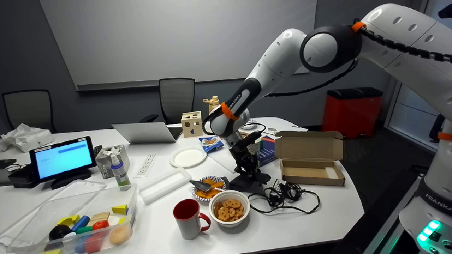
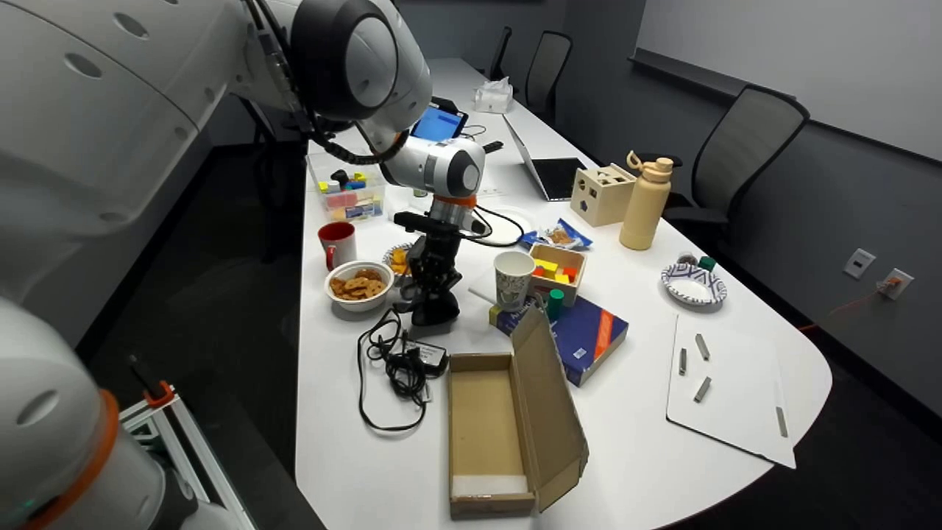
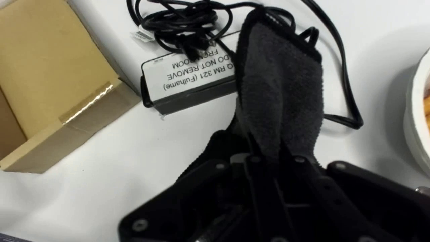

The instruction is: Use the black towel to wipe the table

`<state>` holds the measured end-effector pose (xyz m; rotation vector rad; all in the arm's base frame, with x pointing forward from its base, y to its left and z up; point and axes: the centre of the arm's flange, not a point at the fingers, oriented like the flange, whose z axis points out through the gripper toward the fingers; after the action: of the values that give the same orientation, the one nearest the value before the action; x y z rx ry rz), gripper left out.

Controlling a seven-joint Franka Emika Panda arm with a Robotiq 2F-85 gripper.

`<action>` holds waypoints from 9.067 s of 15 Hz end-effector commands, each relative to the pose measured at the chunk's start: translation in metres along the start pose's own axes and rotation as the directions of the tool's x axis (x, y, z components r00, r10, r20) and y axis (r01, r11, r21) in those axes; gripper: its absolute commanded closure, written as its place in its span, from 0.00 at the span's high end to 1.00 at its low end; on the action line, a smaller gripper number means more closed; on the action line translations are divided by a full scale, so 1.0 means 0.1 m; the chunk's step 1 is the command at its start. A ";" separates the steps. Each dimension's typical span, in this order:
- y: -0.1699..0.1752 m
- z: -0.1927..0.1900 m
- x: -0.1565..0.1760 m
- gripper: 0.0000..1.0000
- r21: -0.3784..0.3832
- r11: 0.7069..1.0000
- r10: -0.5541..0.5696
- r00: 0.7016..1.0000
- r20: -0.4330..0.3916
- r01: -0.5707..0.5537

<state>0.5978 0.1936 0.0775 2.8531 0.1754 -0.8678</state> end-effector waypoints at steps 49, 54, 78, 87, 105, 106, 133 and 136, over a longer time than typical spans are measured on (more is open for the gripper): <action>-0.22 0.69 -0.21 0.03 0.047 0.839 0.534 0.838 0.112 -0.542; 0.03 0.67 -0.28 0.03 0.067 0.720 0.690 0.723 0.032 -0.691; -0.34 0.45 0.16 0.03 0.195 0.978 0.114 0.979 -0.171 -0.080; -0.43 0.76 -0.32 0.03 0.216 0.950 0.190 0.967 0.171 -0.225; 0.23 0.36 0.07 0.03 0.095 0.819 0.573 0.816 -0.080 -0.566; 0.19 0.29 0.15 0.03 0.099 0.846 0.533 0.839 -0.109 -0.525; -0.18 -0.95 0.47 0.81 -0.028 0.998 0.033 0.906 -0.422 -0.050; -0.25 -0.93 0.50 1.00 -0.050 0.999 -0.002 0.919 -0.394 -0.019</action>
<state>0.6727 0.2298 0.1251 2.9550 0.1631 -0.2262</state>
